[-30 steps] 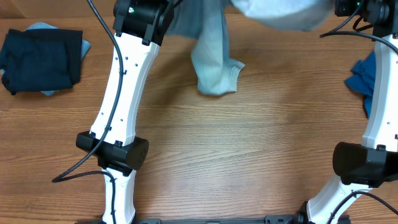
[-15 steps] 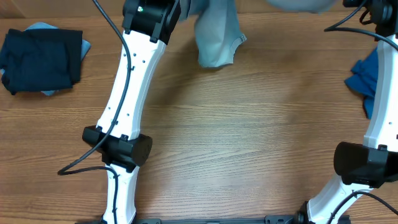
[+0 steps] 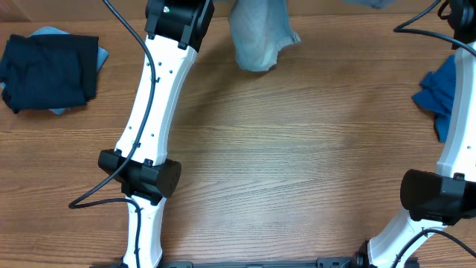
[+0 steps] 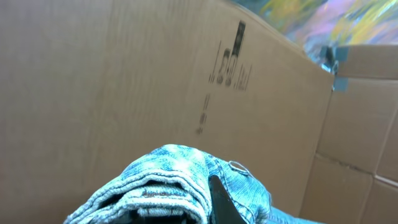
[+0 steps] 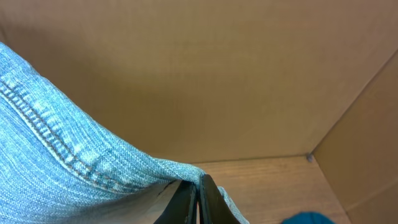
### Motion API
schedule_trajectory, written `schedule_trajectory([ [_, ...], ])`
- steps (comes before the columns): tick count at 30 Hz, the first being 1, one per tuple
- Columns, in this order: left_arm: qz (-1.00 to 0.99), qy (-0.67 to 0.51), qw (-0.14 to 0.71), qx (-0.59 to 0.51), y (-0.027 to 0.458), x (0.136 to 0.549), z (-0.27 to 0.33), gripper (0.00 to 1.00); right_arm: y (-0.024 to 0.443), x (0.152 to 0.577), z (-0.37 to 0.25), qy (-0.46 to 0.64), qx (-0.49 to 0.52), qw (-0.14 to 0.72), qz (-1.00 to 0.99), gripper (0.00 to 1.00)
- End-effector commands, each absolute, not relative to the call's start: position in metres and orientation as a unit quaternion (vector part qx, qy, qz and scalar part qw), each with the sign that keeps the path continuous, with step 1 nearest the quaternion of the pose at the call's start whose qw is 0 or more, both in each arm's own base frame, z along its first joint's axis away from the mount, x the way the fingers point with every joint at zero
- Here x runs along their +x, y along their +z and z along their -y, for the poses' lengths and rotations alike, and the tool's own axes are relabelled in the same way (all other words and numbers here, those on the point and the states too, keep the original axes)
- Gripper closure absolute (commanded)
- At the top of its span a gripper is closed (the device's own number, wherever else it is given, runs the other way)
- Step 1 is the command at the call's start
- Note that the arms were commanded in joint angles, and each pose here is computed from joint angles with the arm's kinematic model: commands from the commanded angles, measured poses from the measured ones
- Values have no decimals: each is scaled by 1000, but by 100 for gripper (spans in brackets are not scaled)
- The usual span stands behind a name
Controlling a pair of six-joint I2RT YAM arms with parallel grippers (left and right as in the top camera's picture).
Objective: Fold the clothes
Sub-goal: 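Lay the shorts flat on the table center and open both grippers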
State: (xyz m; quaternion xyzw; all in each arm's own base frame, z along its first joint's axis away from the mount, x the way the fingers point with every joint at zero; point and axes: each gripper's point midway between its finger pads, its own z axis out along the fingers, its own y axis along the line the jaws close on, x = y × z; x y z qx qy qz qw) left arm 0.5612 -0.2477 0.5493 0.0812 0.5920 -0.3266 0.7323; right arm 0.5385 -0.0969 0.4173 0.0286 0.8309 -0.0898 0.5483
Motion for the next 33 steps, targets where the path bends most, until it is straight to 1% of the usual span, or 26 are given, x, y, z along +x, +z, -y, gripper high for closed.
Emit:
schedule_trajectory([
  [1, -542, -321, 774, 63, 592, 545, 228, 96, 448, 530, 104, -102, 39, 582, -806, 96],
  [6, -543, -302, 783, 37, 592, 550, 217, 96, 451, 531, 104, -103, 39, 586, -803, 96],
  [9, -571, -279, 771, 48, 577, 557, 217, 96, 447, 530, 104, -101, 39, 579, -808, 96],
  [14, -677, -248, 687, 94, 509, 566, 230, 96, 420, 520, 102, -95, 39, 532, -840, 96],
  [16, -716, -234, 650, 99, 482, 566, 230, 96, 409, 514, 101, -92, 39, 510, -854, 96],
  [17, -748, -226, 616, 99, 461, 562, 228, 96, 399, 508, 99, -88, 38, 491, -866, 96],
  [18, -762, -222, 600, 100, 452, 559, 227, 96, 395, 504, 96, -83, 35, 481, -872, 96],
  [20, -793, -209, 562, 105, 431, 549, 224, 96, 382, 495, 87, -61, 24, 454, -889, 96],
  [22, -824, -195, 522, 105, 415, 533, 216, 96, 367, 481, 69, -16, 7, 420, -907, 96],
  [25, -850, -174, 487, 97, 408, 510, 202, 96, 354, 467, 44, 49, -22, 385, -922, 96],
  [27, -867, -154, 466, 89, 405, 492, 189, 92, 345, 454, 26, 92, -48, 358, -928, 96],
  [29, -881, -140, 444, 85, 405, 470, 178, 87, 338, 441, 14, 124, -62, 331, -933, 93],
  [33, -902, -128, 404, 84, 404, 429, 162, 82, 327, 423, 9, 140, -57, 289, -945, 92],
])
